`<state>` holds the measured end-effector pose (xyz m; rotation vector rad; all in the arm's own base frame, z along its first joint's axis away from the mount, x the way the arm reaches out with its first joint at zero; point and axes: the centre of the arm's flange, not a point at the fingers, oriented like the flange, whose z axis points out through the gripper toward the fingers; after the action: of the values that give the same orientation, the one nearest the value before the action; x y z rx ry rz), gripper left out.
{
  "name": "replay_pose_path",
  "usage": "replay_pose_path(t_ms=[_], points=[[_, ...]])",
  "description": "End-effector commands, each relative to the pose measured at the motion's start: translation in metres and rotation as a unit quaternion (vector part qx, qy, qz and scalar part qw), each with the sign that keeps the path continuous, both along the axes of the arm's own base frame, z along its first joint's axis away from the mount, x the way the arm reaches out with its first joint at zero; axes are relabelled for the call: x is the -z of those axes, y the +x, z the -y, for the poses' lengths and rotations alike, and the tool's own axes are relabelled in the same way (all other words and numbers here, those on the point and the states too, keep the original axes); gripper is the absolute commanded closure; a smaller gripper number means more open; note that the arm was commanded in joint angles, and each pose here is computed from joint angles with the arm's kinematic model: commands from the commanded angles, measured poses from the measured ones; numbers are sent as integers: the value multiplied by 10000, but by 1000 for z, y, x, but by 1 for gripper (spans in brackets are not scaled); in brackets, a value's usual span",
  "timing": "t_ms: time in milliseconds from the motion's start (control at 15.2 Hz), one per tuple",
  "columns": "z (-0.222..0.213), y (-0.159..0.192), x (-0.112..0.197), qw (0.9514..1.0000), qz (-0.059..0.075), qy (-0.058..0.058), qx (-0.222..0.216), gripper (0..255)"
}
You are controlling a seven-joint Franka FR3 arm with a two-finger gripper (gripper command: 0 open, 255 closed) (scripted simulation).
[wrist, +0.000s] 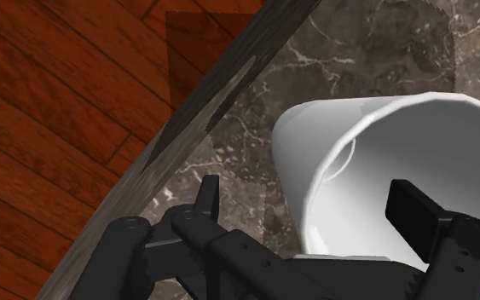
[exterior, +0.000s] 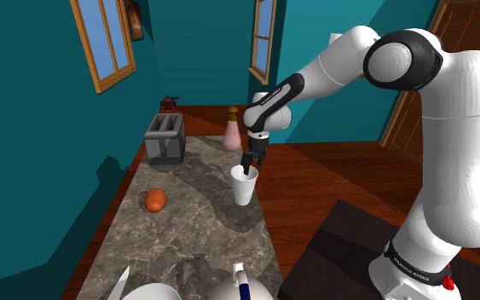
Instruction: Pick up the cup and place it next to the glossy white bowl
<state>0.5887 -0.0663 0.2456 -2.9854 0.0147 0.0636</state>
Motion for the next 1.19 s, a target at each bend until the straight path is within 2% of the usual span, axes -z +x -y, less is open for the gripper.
replay_pose_path(t_ms=[0,528,594,1122], points=[[-2,0,14,10000,2,0,0,0],[-2,0,14,10000,2,0,0,0],[-2,0,14,10000,2,0,0,255],[-2,0,14,10000,2,0,0,255]])
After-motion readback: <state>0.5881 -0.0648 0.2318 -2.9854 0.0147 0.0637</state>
